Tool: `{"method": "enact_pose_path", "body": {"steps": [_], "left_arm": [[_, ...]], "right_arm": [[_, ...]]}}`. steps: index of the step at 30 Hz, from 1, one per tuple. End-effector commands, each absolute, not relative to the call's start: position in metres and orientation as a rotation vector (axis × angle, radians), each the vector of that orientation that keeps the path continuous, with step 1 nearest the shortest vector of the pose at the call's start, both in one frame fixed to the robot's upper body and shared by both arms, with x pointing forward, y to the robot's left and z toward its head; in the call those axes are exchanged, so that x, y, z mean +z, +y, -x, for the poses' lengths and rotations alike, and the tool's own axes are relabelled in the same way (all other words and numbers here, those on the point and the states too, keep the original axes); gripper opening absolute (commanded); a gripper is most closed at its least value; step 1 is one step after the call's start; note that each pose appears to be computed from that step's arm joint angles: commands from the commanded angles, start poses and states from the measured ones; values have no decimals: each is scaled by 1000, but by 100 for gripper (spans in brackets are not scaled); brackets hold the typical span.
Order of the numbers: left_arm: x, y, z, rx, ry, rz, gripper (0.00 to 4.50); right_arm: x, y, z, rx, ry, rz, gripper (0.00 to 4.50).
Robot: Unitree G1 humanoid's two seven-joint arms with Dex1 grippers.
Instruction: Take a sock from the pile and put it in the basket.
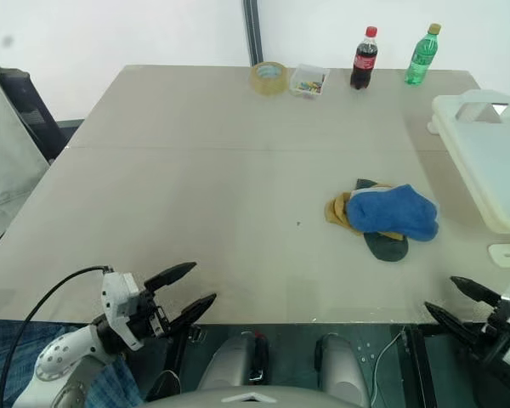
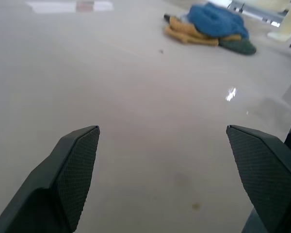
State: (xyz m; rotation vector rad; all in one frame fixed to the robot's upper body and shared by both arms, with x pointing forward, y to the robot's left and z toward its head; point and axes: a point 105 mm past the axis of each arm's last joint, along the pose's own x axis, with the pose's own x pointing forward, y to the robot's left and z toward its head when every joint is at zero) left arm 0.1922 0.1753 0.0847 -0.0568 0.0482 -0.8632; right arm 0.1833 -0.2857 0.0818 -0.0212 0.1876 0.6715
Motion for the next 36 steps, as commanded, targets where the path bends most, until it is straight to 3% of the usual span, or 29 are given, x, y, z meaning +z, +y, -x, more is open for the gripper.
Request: {"method": "enact_pose_path", "body": {"steps": [1,8,15,25,30,33,34,35,36], "left_arm": [[114,171,-189,-933,-59,106,450],[130,167,-184,-1044,-112,65,450],[129,169,-172,-1203,-51,-74,450],[133,195,-191,-1186,-52,-213,450],[136,201,-194,-1173,-56,-231,450],[137,202,-196,-1154,-67,-216,450],[137,202,-196,-1152,-68,-214,450],[137,201,-195,-1153,-68,-213,450],[137,201,-194,-1153,-68,-212,450]], "right_arm": [[103,-267,-195,712,104,33,448],[106,-252,-206,761,84,55,448],[119,-233,-254,652,19,175,448],[128,-197,-289,696,-21,322,448],[119,-196,-298,686,45,368,448],[115,-200,-304,644,78,323,384],[115,-201,-304,645,82,325,310],[114,-201,-303,652,86,337,307],[113,-201,-303,657,85,344,249]]}}
